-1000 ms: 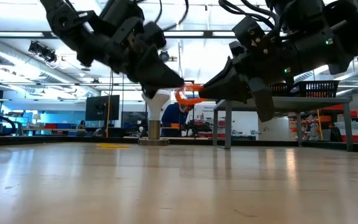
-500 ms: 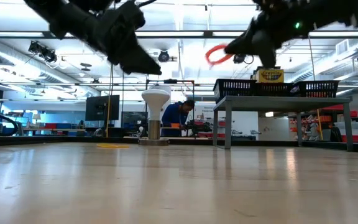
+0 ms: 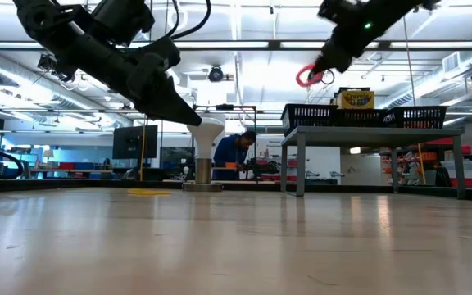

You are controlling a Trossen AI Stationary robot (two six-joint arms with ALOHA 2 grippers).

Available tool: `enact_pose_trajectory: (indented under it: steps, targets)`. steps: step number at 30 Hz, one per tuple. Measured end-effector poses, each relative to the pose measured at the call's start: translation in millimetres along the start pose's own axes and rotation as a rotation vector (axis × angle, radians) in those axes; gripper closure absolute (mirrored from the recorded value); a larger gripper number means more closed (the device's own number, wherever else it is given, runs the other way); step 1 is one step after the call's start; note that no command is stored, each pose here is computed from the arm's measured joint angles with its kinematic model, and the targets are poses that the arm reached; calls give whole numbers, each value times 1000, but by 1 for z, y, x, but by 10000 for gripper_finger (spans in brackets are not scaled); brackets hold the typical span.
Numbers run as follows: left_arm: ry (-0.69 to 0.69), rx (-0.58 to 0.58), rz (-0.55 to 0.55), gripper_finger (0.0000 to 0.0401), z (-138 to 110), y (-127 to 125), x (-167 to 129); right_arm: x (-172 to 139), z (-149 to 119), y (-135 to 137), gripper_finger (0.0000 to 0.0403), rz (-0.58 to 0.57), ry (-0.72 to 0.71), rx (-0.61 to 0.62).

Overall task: Pick & Place Office Desk Supplies
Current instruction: Put the orange spring keychain into the left black basket on the shelf, then put the yellow rubberband into the right black basket on the shelf

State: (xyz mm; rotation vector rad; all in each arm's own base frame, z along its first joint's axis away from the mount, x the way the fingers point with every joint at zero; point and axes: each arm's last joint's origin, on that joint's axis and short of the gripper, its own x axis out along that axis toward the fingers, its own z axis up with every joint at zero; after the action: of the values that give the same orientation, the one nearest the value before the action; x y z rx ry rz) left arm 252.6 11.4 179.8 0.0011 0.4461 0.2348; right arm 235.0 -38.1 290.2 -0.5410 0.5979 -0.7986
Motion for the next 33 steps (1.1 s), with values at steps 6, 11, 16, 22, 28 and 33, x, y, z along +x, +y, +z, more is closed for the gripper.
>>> enact_pose_trajectory:
  steps: [6,11,16,22,28,33]
  targets:
    - [1,6,1,337,0,0,0,42,10,-18,386,-41,133,-27]
    - [6,3,1,337,-1,0,0,74,8,-17,385,-47,246,-95]
    - [13,-9,7,337,-1,0,0,85,4,-9,357,-35,295,-102]
    - [15,-26,59,337,-2,2,0,83,4,-7,273,-61,307,-105]
    - [35,-38,64,337,-4,2,0,77,2,-10,203,-83,341,-98]
    - [55,-41,66,337,-6,2,0,61,4,-25,187,-76,307,30]
